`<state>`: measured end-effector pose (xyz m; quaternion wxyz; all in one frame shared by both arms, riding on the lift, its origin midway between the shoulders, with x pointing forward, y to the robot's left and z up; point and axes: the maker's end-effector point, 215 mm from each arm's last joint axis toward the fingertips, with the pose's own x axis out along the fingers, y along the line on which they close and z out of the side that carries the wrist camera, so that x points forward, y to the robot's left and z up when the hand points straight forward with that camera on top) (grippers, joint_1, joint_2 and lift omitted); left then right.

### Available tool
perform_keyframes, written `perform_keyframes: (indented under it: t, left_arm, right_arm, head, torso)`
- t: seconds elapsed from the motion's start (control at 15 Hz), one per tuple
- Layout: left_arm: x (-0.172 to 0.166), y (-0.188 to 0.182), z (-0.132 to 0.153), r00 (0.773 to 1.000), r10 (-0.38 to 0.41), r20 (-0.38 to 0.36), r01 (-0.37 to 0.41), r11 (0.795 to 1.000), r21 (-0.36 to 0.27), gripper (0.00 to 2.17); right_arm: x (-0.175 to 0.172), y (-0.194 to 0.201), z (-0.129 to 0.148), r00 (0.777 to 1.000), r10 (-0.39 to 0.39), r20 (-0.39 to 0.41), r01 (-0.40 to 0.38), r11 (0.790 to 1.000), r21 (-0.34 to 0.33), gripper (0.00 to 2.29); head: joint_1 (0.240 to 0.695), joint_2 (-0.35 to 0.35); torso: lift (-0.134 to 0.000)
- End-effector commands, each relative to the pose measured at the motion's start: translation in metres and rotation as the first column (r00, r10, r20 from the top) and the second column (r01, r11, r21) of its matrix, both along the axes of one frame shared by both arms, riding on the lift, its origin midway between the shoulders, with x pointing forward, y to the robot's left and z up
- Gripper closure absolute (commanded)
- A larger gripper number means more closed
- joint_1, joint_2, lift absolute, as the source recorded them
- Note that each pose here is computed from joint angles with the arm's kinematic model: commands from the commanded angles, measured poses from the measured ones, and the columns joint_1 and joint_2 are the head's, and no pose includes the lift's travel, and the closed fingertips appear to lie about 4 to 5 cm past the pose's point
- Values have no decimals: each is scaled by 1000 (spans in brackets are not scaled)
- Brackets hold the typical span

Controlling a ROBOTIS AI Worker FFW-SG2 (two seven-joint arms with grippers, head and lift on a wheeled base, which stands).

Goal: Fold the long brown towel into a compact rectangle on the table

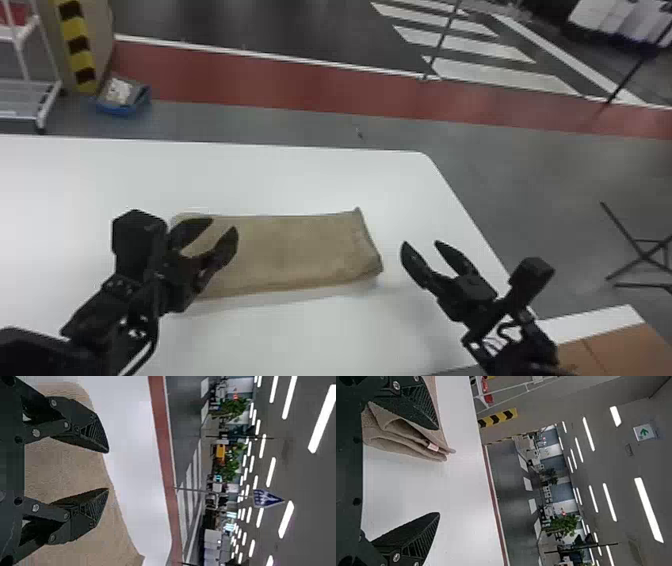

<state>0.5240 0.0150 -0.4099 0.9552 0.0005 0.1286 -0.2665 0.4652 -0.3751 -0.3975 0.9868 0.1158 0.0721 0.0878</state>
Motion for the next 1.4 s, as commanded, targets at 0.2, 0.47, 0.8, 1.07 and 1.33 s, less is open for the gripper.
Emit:
perform_keyframes:
  t: [0.2, 0.47, 0.8, 1.07, 1.33]
  left_arm:
    - [-2, 7, -31, 996, 4, -90, 0, 999, 45, 1717]
    - [-5, 12, -44, 993, 11, -117, -5, 998, 59, 1717]
    - [-11, 12, -56, 989, -12, -146, 22, 997, 68, 1717]
    - [-14, 12, -59, 988, -21, -152, 31, 997, 66, 1717]
    - [-17, 12, -60, 989, -18, -150, 28, 998, 65, 1717]
  right_arm:
    - [2, 13, -2, 1000, 23, -13, -23, 1000, 4, 124]
    - [15, 13, 0, 999, 2, -35, -3, 1000, -20, 124]
    - [42, 26, -28, 978, -18, -207, 17, 1000, -6, 130]
    - [62, 40, -24, 971, 9, -241, -9, 1000, -1, 191]
    - [75, 40, -31, 948, -2, -317, -11, 999, -40, 218]
  head:
    - [695, -350]
    - [695, -350]
    - [695, -350]
    - [695, -334]
    - [695, -318]
  torso:
    - [-125]
    - [-125]
    - [-125]
    - [-125]
    - [-125]
